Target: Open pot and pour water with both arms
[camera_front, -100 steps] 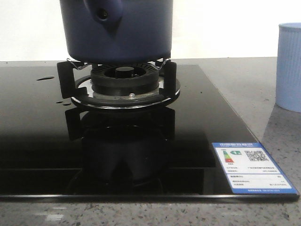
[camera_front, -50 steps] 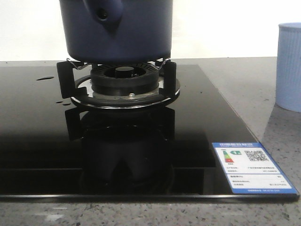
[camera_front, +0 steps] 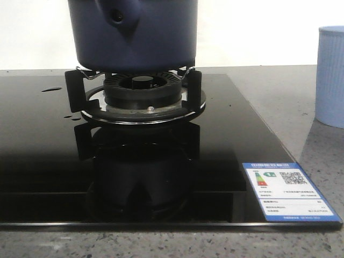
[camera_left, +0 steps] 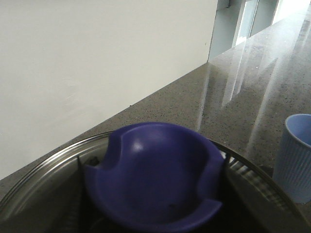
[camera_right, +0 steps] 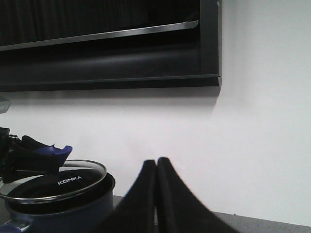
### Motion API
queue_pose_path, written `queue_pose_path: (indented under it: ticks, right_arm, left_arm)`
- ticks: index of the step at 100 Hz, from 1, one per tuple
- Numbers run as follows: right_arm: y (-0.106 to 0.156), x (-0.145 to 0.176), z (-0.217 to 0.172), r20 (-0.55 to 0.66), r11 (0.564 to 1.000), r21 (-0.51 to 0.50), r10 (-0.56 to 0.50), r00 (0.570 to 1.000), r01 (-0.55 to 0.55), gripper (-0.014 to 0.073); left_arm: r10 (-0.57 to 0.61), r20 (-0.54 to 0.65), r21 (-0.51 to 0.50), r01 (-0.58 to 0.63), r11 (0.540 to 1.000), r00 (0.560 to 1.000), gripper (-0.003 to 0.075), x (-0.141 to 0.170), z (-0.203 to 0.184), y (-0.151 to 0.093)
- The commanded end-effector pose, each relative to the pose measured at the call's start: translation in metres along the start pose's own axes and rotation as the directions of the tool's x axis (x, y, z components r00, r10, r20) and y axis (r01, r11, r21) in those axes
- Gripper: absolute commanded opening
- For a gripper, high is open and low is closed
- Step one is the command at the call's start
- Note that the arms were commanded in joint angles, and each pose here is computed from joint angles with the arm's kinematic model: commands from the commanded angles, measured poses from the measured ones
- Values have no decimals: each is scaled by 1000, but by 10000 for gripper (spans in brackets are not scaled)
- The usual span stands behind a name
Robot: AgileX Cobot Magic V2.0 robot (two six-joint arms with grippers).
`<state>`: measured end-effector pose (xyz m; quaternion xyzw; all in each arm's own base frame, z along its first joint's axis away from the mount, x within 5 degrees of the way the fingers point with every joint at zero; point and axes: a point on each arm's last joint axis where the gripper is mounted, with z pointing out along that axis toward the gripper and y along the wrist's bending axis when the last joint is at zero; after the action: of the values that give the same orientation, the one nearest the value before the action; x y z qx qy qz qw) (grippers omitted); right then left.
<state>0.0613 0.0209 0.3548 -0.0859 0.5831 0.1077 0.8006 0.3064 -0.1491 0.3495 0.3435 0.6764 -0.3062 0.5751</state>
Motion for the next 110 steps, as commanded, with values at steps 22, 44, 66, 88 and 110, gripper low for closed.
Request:
queue_pose_path:
  ticks: [22,44,66,88,110]
  right_arm:
    - [1,-6,1,19,1000,-13,-1,1000,1,-67]
    - [2,-7,1,20,1000,-17,-1,1000,1,-67]
    - [2,-7,1,20,1000,-17,-1,1000,1,-67]
    - [2,-7,1,20,1000,-17,-1,1000,1,-67]
    - [2,-7,1,20,1000,-17,-1,1000,1,-67]
  left_arm:
    - [-53,105,73,45,996,993,274,-20,0,-6]
    - [-87,104,77,79,994,991,274,-14,5,-2]
    - [-87,90,74,81,994,992,275,-8,10,1]
    - [-36,96,63,30,998,995,522,-8,10,1]
    - [-16,111,31,13,999,994,653,-16,3,1]
